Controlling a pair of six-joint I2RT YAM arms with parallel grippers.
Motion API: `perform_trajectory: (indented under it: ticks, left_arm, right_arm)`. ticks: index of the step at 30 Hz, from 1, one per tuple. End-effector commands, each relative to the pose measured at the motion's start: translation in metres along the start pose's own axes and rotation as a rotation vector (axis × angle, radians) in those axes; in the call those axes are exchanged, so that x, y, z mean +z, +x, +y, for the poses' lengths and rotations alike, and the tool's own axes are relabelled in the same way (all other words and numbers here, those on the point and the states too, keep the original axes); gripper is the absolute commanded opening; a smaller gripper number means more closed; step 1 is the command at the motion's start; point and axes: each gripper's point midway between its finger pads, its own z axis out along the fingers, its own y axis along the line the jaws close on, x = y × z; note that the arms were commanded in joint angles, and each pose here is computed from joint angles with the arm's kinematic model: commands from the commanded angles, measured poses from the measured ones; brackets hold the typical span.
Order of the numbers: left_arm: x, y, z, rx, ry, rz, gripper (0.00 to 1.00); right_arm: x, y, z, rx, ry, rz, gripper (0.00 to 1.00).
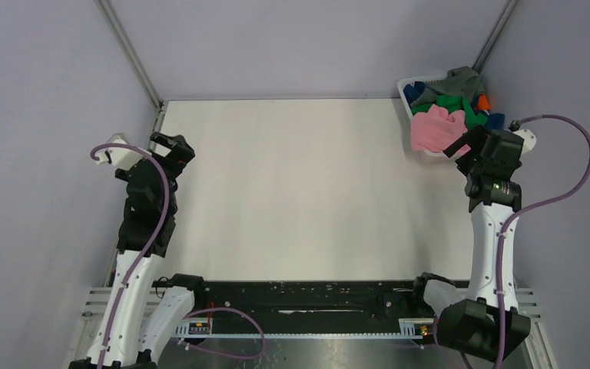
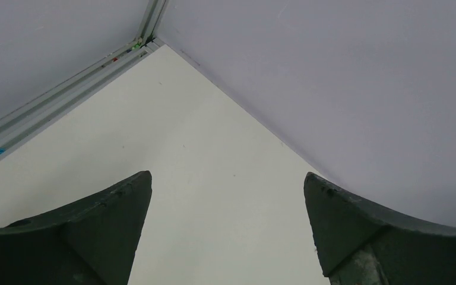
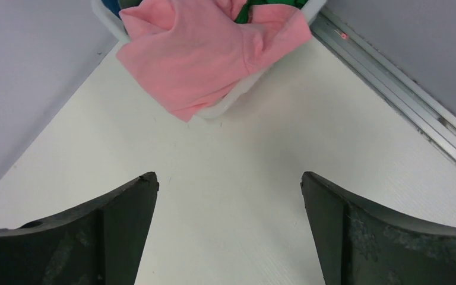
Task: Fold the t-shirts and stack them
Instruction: Grab crumpled tshirt from bin with the right arm
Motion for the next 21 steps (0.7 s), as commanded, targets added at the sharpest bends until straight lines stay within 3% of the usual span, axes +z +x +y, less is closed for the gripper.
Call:
perform_trajectory:
  ticks: [1, 6, 9, 17, 19, 21]
  left_arm:
    - [0.004, -0.038, -0.030, -0.030, 0.085, -0.104, 0.99]
    - [0.019, -0.024, -0.029, 0.009, 0.046, -0.048, 0.99]
    - [0.030, -0.016, -0.026, 0.023, 0.007, -0.027, 0.99]
    - [0.045, -0.003, -0.030, 0.047, -0.003, 0.017, 0.99]
    - [0.046, 0.000, -0.029, 0.051, -0.007, 0.024, 0.99]
    - [0.047, 0.001, -0.028, 0.054, -0.010, 0.029, 0.99]
  right_arm:
    - [0.010, -0.021, 0.032, -0.111, -0.148, -0.046, 0.99]
    - [0.058, -0.026, 0.059, -0.170, -0.225, 0.008, 0.99]
    - [0.102, -0.020, 0.070, -0.181, -0.223, 0.124, 0.99]
    - [0.183, 0.024, 0.086, -0.311, -0.126, 0.288, 0.98]
    - [0.192, 0.034, 0.086, -0.335, -0.099, 0.294, 0.90]
    - [0.200, 0.038, 0.081, -0.321, -0.060, 0.294, 0.72]
